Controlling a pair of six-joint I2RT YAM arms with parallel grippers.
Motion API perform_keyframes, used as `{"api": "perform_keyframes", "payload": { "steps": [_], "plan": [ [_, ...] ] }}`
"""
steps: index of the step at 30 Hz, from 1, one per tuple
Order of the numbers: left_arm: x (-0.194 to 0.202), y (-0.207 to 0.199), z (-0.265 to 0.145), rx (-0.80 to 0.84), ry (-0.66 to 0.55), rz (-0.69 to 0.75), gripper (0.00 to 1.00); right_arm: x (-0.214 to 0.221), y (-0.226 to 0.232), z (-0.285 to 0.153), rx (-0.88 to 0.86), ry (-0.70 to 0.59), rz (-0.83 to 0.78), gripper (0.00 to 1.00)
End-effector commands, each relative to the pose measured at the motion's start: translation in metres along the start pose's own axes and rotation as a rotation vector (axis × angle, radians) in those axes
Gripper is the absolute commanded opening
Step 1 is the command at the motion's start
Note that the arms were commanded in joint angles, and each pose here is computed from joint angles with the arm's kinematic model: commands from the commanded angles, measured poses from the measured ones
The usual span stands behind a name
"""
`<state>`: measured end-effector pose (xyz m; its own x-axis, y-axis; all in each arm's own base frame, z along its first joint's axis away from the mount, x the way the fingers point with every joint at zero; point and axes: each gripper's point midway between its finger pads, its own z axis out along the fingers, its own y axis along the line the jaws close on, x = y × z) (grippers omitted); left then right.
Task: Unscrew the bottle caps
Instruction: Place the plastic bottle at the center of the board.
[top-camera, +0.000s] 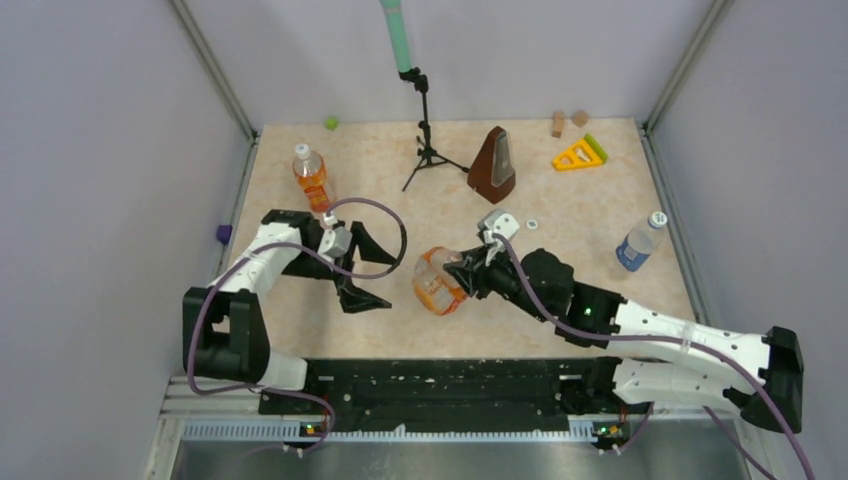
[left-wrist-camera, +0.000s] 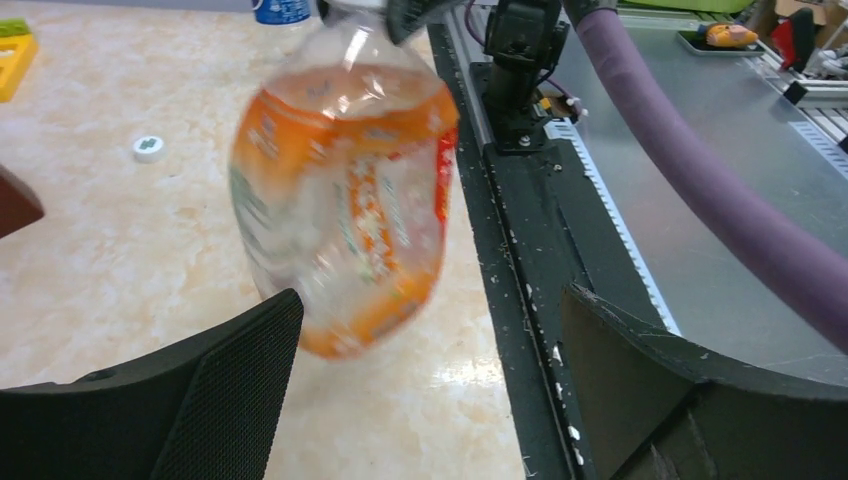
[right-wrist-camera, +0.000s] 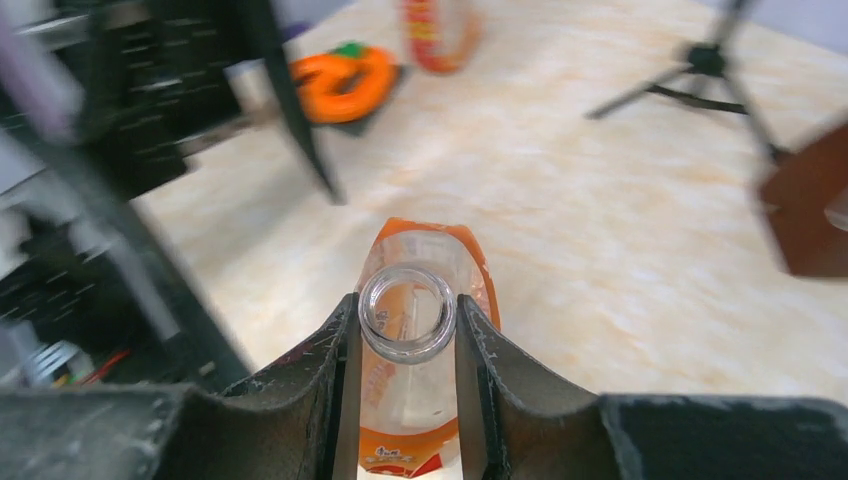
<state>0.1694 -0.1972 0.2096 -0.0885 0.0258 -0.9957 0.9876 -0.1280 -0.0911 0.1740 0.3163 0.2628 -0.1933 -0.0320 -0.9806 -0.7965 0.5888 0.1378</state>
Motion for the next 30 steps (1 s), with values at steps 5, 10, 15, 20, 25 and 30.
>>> {"api": "perform_keyframes", "payload": {
  "steps": [5,10,15,20,25,30],
  "plan": [
    [-0.073,0.001,-0.006,-0.071,-0.121,0.081,0.98,-0.032,-0.120,-0.058,0.698,-0.051,-0.007,0.00],
    [-0.129,-0.045,-0.005,-0.041,-0.117,0.157,0.98,-0.041,-0.141,-0.074,0.781,-0.071,0.018,0.00],
    [-0.151,-0.064,-0.023,-0.182,-0.100,0.321,0.98,-0.046,-0.137,-0.080,0.743,-0.105,0.059,0.00],
    [-0.161,-0.049,-0.047,-0.360,-0.050,0.427,0.98,-0.045,-0.131,-0.082,0.706,-0.114,0.104,0.00],
    [-0.158,-0.033,-0.081,-0.593,-0.034,0.447,0.98,-0.044,-0.135,-0.092,0.733,-0.117,0.131,0.00],
    [-0.150,-0.028,-0.096,-0.703,-0.025,0.427,0.98,-0.048,-0.132,-0.094,0.715,-0.145,0.150,0.00]
  ]
}}
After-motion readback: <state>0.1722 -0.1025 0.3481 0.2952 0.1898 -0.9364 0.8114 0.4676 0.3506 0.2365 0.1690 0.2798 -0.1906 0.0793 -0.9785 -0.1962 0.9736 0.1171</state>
